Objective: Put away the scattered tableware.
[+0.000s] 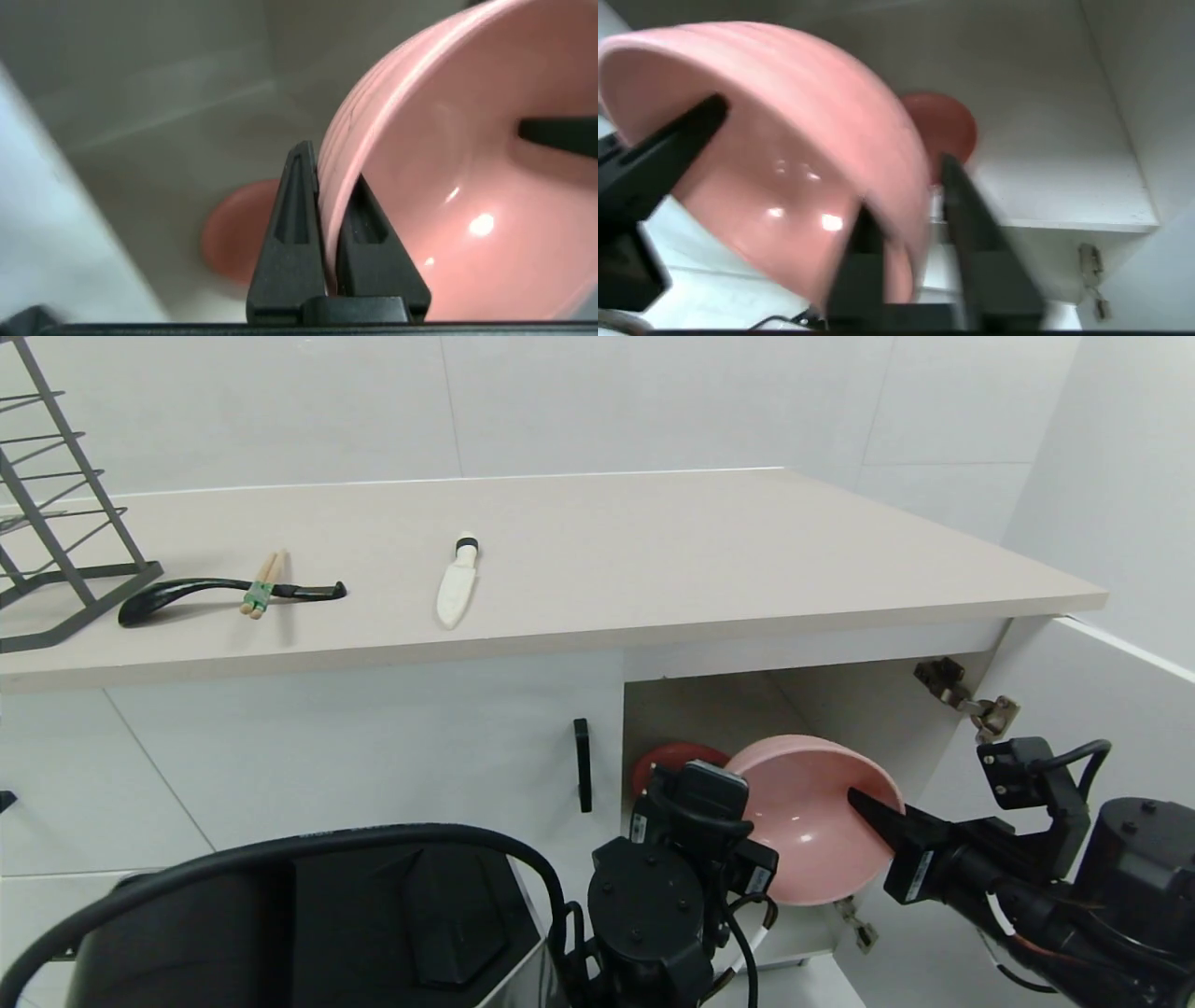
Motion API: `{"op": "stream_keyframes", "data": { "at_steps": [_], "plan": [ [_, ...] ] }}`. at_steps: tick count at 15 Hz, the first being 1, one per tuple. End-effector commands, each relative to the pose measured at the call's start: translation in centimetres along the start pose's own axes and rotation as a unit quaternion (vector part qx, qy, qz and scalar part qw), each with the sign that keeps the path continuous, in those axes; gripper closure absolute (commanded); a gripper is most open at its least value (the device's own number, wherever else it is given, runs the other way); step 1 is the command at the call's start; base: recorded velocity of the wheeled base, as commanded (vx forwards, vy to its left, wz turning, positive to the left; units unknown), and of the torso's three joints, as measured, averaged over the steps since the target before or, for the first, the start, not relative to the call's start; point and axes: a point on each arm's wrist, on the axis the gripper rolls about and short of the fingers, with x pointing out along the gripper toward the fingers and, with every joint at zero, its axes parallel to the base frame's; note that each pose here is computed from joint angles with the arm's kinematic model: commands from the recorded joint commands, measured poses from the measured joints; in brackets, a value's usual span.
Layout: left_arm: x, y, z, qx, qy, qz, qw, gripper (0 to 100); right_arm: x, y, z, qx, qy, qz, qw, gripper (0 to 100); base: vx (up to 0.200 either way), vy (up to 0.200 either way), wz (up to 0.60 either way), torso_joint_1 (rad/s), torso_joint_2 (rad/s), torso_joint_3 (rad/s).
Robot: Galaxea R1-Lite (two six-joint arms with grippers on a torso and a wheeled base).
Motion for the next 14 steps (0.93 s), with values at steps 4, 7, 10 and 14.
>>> {"op": "stream_keyframes", "data": {
  "at_steps": [4, 7, 10, 14],
  "plan": [
    [-0.6, -0.9, -0.2, 0.001, 0.003, -0.016, 0.9999, 0, -0.1, 0.1, 0.2, 0.002, -0.006, 0.003, 1.0, 100, 0.0, 0.0, 0.0, 0.0, 0.0, 0.0],
    [-0.8, -0.8, 0.2, 0.005, 0.001, -0.018, 0.9998, 0, 0.0, -0.2, 0.1, 0.002, -0.004, -0.003, 1.0, 100, 0.0, 0.0, 0.0, 0.0, 0.0, 0.0],
    [-1.7, -0.1, 2.0, -0.002, -0.009, -0.042, 0.9991, 0, 0.4, -0.5, -0.3, 0.002, 0.007, -0.012, 1.0, 100, 0.0, 0.0, 0.0, 0.0, 0.0, 0.0],
    [-3.7, 2.3, 4.1, 0.001, -0.015, -0.103, 0.9945, 0, 1.0, -1.1, -0.8, 0.003, 0.021, -0.027, 0.999, 100, 0.0, 0.0, 0.0, 0.0, 0.0, 0.0]
  ]
}}
